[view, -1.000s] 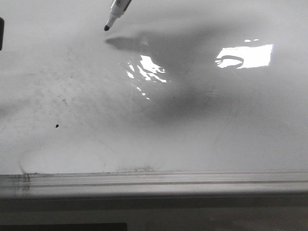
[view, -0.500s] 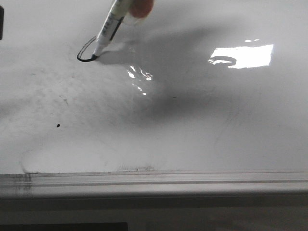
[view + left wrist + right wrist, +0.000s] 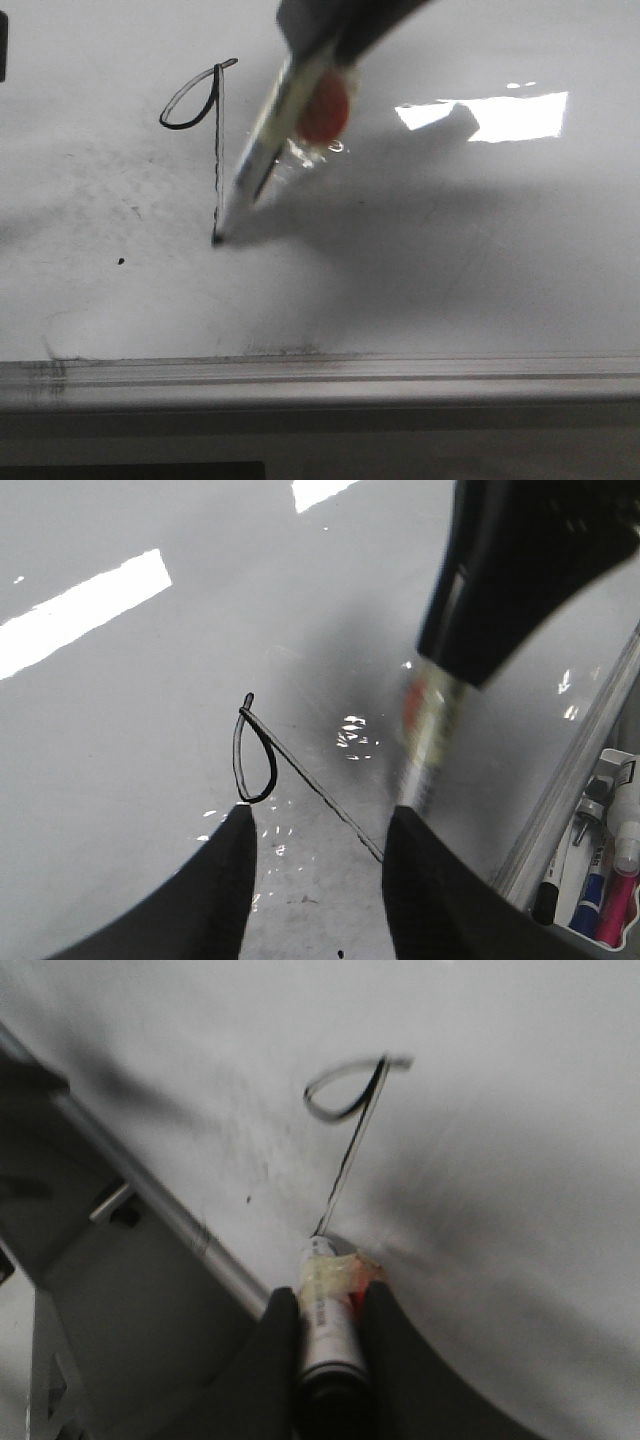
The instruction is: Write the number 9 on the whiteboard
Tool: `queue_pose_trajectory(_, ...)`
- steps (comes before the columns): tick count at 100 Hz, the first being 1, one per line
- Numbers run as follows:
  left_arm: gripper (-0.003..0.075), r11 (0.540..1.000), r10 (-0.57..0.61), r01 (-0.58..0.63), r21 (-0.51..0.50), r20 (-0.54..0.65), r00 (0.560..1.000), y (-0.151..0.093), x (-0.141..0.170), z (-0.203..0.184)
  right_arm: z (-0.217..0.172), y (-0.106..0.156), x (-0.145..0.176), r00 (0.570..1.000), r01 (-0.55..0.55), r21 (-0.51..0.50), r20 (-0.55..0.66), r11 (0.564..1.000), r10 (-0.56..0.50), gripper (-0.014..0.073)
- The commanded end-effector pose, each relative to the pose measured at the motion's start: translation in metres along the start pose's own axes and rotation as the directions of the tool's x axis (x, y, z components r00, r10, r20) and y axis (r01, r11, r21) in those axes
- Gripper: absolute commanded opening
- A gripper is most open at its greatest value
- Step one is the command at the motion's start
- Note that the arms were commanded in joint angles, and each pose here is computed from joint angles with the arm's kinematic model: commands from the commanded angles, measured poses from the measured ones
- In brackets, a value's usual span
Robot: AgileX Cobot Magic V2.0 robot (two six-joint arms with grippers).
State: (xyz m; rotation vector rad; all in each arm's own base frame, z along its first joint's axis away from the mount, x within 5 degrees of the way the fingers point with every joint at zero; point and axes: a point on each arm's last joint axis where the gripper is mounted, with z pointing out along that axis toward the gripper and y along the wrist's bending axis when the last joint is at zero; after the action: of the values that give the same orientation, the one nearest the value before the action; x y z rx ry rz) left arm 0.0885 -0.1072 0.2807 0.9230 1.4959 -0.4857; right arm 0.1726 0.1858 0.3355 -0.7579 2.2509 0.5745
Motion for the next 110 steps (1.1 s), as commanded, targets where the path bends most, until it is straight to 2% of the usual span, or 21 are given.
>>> queue_pose_trajectory(1, 0.0284, 1.000, -0.020, 0.021, -0.007, 0.090, 0.996, 0.003, -0.016, 0.002, -0.004, 0.002, -0.006, 0.996, 0.053, 0.018, 0.073, 0.998, -0.054, -0.0063)
queue_pose_trajectory(28, 0.0286, 0.993, 0.028, -0.027, 0.113, -0.010, 1.000, -0.016, -0.003, 0.028, -0.028, 0.027, -0.030, 0.986, 0.093, -0.054, 0.142, 0.994, -0.084, -0.0063)
queue_pose_trajectory(56, 0.0286, 0.990, 0.026, -0.030, 0.138, 0.034, 0.999, -0.021, -0.003, 0.043, -0.029, 0.041, -0.028, 0.990, 0.072, -0.115, 0.129, 0.991, -0.057, -0.0063)
queue_pose_trajectory(81, 0.0280, 0.990, 0.020, -0.029, 0.140, 0.069, 0.997, -0.022, -0.005, 0.045, -0.028, 0.042, -0.026, 0.994, 0.051, -0.134, 0.099, 0.990, -0.038, -0.0063)
queue_pose_trajectory(86, 0.0257, 0.990, 0.020, -0.029, 0.140, 0.069, 0.997, -0.022, -0.005, 0.045, -0.028, 0.043, -0.026, 0.995, 0.046, -0.138, 0.096, 0.989, -0.033, -0.0063)
queue_pose_trajectory(91, 0.0201, 0.990, 0.020, -0.029, 0.140, 0.067, 0.998, -0.022, -0.005, 0.045, -0.028, 0.043, -0.025, 0.995, 0.043, -0.141, 0.093, 0.989, -0.030, -0.0063)
queue_pose_trajectory(104, -0.0020, 0.990, 0.020, -0.029, 0.140, 0.067, 0.998, -0.022, -0.005, 0.045, -0.028, 0.043, -0.025, 0.995, 0.040, -0.143, 0.093, 0.989, -0.027, -0.0063)
queue_pose_trajectory(110, -0.0020, 0.990, 0.020, -0.029, 0.140, 0.067, 0.998, -0.022, -0.005, 0.045, -0.028, 0.043, -0.026, 0.995, 0.040, -0.144, 0.101, 0.989, -0.026, -0.0063)
